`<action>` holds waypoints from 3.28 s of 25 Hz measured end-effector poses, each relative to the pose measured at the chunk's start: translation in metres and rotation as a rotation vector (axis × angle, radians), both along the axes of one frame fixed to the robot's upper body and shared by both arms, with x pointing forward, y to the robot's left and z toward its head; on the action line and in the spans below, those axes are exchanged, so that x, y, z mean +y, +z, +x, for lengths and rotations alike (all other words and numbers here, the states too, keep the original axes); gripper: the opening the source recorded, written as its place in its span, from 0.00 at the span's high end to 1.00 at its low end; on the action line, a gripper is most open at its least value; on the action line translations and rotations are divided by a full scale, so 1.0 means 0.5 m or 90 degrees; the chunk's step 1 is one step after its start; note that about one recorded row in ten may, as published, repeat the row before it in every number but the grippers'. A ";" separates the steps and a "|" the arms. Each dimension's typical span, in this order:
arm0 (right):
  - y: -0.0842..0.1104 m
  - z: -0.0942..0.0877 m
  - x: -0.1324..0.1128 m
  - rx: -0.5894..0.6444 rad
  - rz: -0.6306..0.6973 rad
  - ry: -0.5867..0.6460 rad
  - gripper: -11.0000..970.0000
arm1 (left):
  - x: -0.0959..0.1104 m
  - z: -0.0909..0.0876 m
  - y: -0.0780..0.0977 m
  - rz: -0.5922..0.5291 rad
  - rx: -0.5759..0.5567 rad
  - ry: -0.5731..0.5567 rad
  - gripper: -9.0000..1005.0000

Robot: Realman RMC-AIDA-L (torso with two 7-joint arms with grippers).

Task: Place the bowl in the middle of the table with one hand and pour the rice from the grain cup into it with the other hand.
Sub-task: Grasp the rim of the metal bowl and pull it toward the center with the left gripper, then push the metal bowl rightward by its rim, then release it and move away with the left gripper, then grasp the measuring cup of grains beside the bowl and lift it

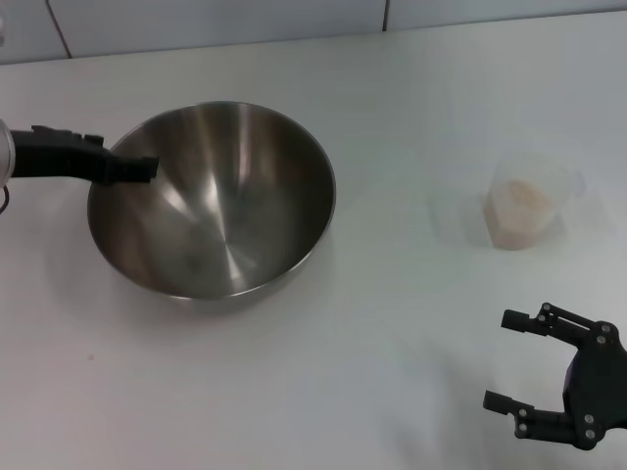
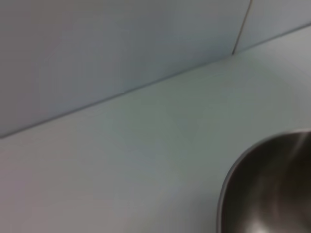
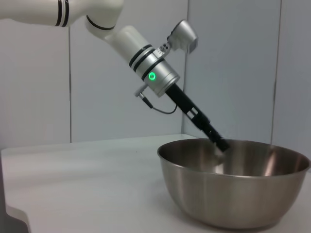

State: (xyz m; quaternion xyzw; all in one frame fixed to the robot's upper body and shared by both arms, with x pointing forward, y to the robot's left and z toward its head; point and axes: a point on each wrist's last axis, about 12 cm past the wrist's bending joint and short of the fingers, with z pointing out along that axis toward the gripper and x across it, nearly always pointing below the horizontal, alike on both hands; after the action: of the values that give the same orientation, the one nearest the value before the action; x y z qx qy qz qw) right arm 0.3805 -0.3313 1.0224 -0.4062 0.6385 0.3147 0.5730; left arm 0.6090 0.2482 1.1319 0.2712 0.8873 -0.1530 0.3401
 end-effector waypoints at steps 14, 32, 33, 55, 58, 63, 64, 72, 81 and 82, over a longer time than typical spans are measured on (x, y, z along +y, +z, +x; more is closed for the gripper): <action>0.000 0.001 0.000 -0.001 -0.003 0.002 0.15 | -0.013 -0.002 0.003 -0.003 0.030 -0.016 0.25; -0.001 -0.002 -0.001 0.003 -0.005 0.000 0.15 | -0.024 0.012 0.010 -0.003 0.057 -0.039 0.80; -0.001 -0.002 -0.001 0.003 -0.005 0.000 0.15 | -0.025 0.013 0.010 -0.004 0.058 -0.040 0.85; -0.002 0.000 0.001 0.003 -0.008 0.005 0.15 | -0.148 0.087 0.018 -0.087 0.083 -0.128 0.95; -0.002 0.000 0.001 0.003 -0.007 0.005 0.15 | -0.148 0.088 0.009 -0.080 0.078 -0.123 0.95; -0.001 0.002 0.001 0.002 -0.008 0.006 0.15 | -0.144 0.081 0.000 -0.080 0.071 -0.136 0.95; -0.001 0.003 0.002 0.002 -0.008 0.006 0.15 | -0.141 0.081 -0.001 -0.081 0.069 -0.134 0.95; -0.001 0.003 -0.002 0.002 -0.001 -0.011 0.15 | -0.109 0.071 0.045 -0.130 0.004 -0.155 0.82; -0.003 -0.027 -0.047 -0.025 0.062 -0.237 0.15 | 0.013 -0.082 0.079 -0.168 -0.230 -0.242 0.52; -0.005 -0.029 -0.054 -0.027 0.067 -0.268 0.15 | 0.032 -0.113 0.074 -0.164 -0.261 -0.257 0.49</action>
State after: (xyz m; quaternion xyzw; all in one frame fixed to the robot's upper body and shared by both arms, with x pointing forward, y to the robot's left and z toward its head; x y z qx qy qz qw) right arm 0.3660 -0.3585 1.0200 -0.2397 0.6799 0.2120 0.6598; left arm 0.5524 0.2643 1.1690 0.4218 0.7017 -0.2710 0.5062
